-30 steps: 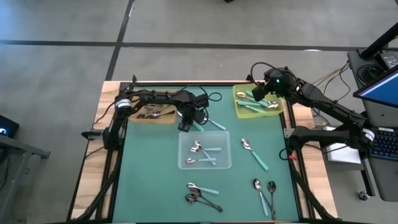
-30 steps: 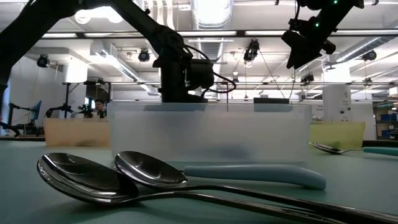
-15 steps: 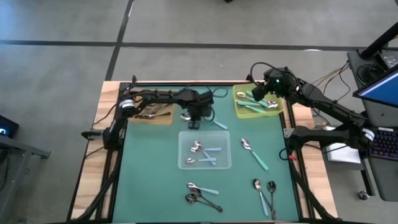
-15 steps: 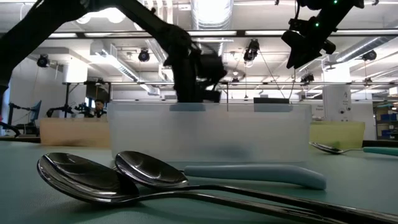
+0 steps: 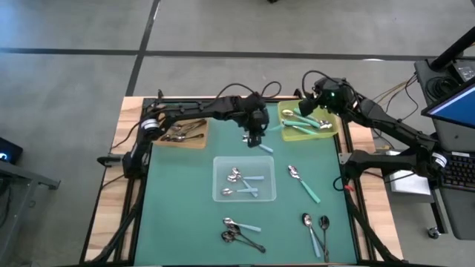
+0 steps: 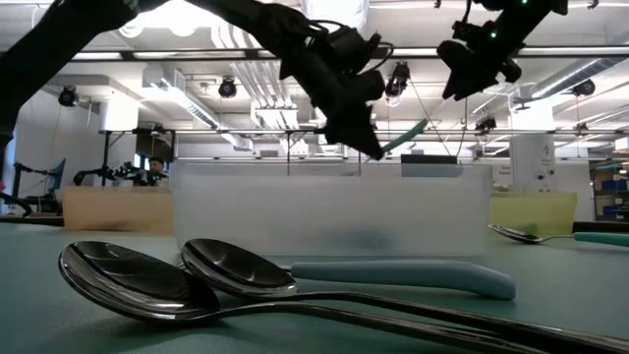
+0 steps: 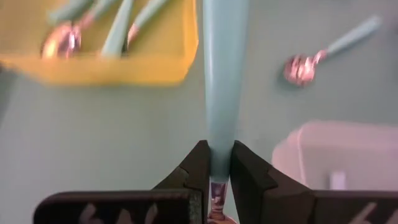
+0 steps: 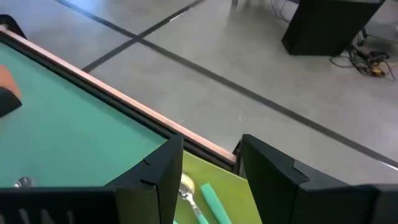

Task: Sort silverware by color (type)
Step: Put the light blue spoon into the yellow bin

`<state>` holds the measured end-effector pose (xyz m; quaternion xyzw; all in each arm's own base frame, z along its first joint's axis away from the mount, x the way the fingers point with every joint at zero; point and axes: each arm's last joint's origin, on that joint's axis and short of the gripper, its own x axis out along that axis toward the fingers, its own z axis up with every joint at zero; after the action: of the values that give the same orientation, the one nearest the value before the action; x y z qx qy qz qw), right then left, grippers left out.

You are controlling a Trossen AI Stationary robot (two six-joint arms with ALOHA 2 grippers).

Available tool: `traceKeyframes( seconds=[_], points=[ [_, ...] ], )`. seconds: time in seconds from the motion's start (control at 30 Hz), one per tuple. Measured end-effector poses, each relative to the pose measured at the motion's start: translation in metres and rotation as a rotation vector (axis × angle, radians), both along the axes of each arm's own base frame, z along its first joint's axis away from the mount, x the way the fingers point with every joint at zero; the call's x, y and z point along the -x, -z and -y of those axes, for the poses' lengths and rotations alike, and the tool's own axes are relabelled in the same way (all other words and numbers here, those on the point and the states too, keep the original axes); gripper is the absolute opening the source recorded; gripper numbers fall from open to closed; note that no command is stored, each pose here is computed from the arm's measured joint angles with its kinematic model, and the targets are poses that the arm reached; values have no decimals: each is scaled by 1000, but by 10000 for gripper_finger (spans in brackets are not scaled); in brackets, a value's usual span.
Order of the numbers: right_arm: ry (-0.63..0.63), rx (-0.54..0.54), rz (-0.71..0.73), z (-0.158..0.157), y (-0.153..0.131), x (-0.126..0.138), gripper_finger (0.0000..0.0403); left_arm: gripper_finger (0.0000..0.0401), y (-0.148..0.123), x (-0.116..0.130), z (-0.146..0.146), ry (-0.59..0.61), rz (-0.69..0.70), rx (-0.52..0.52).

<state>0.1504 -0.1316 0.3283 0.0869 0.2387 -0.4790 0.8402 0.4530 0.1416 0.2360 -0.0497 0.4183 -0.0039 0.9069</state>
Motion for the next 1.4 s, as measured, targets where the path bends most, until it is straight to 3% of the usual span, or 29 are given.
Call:
traceKeyframes(
  seconds=[0.2, 0.3, 0.43, 0.57, 0.7, 0.93, 1.1, 1.4],
  points=[
    [8, -51, -39, 0, 7, -1, 155, 24, -2, -14, 2, -95, 169, -54],
    [25, -108, -34, 2, 15, -2, 155, 24, -7, -20, -3, -231, 298, -91],
    [-124, -217, 68, 1, 18, -8, 155, 24, 0, -22, -7, -418, 513, -13],
    [-270, -293, 203, 1, 21, -13, 155, 24, 18, -15, -3, -454, 740, 113],
    [-340, -330, 319, 3, 36, -18, 155, 24, 35, -4, 0, -478, 856, 201],
    [-460, -369, 565, 6, 60, -27, 155, 24, 45, 3, 3, -504, 875, 264],
    [-443, -391, 585, 10, 73, -32, 155, 24, 39, 0, 3, -495, 894, 266],
    [-428, -415, 634, 20, 72, -45, 155, 33, 34, -2, 4, -466, 898, 262]
  ],
)
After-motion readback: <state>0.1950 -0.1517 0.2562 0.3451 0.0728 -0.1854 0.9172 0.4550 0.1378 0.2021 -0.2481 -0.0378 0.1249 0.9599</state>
